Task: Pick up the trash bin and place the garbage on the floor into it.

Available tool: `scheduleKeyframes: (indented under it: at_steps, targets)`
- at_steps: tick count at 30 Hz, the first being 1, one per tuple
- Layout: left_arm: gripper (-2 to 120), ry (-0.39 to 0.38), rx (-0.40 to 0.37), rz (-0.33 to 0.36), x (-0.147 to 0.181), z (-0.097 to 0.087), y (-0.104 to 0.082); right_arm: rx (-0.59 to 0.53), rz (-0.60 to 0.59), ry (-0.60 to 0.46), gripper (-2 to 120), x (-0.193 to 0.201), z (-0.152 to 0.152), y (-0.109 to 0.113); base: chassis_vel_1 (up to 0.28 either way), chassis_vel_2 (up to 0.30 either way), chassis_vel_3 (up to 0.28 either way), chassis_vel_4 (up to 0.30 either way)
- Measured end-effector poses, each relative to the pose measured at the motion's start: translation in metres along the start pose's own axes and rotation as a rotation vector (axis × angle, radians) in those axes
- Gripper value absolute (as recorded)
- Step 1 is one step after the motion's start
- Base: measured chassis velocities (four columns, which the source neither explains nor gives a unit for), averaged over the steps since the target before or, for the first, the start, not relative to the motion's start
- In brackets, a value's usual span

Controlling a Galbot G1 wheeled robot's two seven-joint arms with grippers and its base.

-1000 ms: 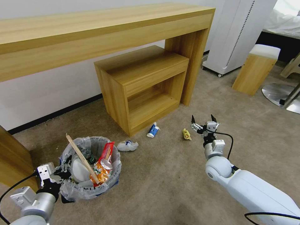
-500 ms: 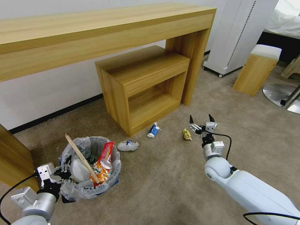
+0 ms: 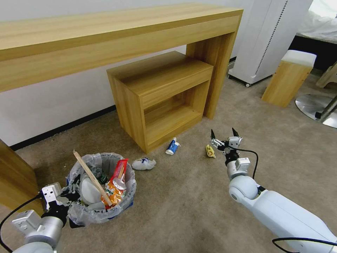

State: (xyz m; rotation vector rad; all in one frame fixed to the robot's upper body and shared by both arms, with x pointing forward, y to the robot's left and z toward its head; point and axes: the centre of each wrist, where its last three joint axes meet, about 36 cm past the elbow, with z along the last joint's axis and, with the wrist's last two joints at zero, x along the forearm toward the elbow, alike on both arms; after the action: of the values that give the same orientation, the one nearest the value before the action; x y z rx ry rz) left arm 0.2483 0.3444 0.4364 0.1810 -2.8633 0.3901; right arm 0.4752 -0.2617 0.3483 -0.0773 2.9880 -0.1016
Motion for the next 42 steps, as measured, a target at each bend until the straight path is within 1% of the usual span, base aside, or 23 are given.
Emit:
scheduleKeyframes:
  at_steps: [5,11,17,20,21,22,23,25,26,28,29,32,33,36,39,41,42]
  targets:
    - [3,-0.002,-0.001,0.002,0.0,-0.001,-0.001,0.0,-0.009,0.001,100,0.003,0.0,0.003,-0.077,0.066,0.094,-0.069]
    - [3,-0.003,0.002,0.003,0.001,0.0,-0.001,0.0,-0.014,-0.004,100,0.003,0.001,0.005,-0.186,0.192,0.161,-0.184]
    - [3,-0.004,0.003,0.004,0.0,0.0,-0.002,0.009,-0.031,-0.049,100,0.001,0.007,0.007,-0.173,0.162,0.162,-0.172]
    - [3,-0.004,0.003,0.004,0.0,0.0,-0.002,0.009,-0.031,-0.049,100,0.001,0.007,0.007,-0.119,0.132,0.086,-0.088]
    - [3,-0.005,0.004,0.004,0.0,0.0,-0.002,-0.007,-0.058,-0.05,100,0.003,0.007,0.012,0.0,0.0,0.0,0.0]
    - [3,-0.005,0.004,0.004,0.0,0.0,-0.002,-0.007,-0.058,-0.05,100,0.003,0.007,0.012,0.0,0.0,0.0,0.0]
    - [3,-0.005,0.004,0.003,0.001,0.0,-0.002,-0.024,-0.097,-0.024,100,0.009,0.002,0.019,0.0,0.0,0.0,0.0]
    - [3,0.002,0.0,0.004,0.001,-0.004,-0.002,-0.022,-0.15,0.01,100,0.013,0.0,0.026,0.0,0.0,0.0,0.0]
    - [3,0.002,0.0,0.004,0.001,-0.004,-0.002,-0.022,-0.15,0.01,100,0.013,0.0,0.026,0.0,0.0,0.0,0.0]
    - [3,0.022,-0.002,0.011,0.004,-0.009,-0.003,-0.011,-0.186,0.026,100,0.012,0.0,0.029,0.0,0.0,0.0,0.0]
    - [3,0.022,-0.002,0.011,0.004,-0.009,-0.003,-0.011,-0.186,0.026,100,0.012,0.0,0.029,0.0,0.0,0.0,0.0]
    - [3,0.07,0.007,0.035,0.011,-0.017,-0.006,-0.016,-0.207,0.06,100,0.011,0.004,0.031,0.0,0.0,0.0,0.0]
    - [3,0.07,0.007,0.035,0.011,-0.017,-0.006,-0.016,-0.207,0.06,100,0.011,0.004,0.031,0.0,0.0,0.0,0.0]
    - [3,0.1,0.0,0.062,0.019,-0.016,-0.012,-0.03,-0.215,0.081,100,0.01,0.009,0.033,0.0,0.0,0.0,0.0]
    - [3,0.108,-0.003,0.074,0.02,-0.015,-0.014,-0.03,-0.224,0.086,100,0.009,0.012,0.033,0.0,0.0,0.0,0.0]
    - [3,0.113,-0.01,0.086,0.019,-0.014,-0.016,-0.042,-0.262,0.092,100,0.006,0.016,0.033,0.0,0.0,0.0,0.0]
    - [3,0.113,-0.01,0.086,0.019,-0.014,-0.016,-0.042,-0.262,0.092,100,0.006,0.016,0.033,0.0,0.0,0.0,0.0]
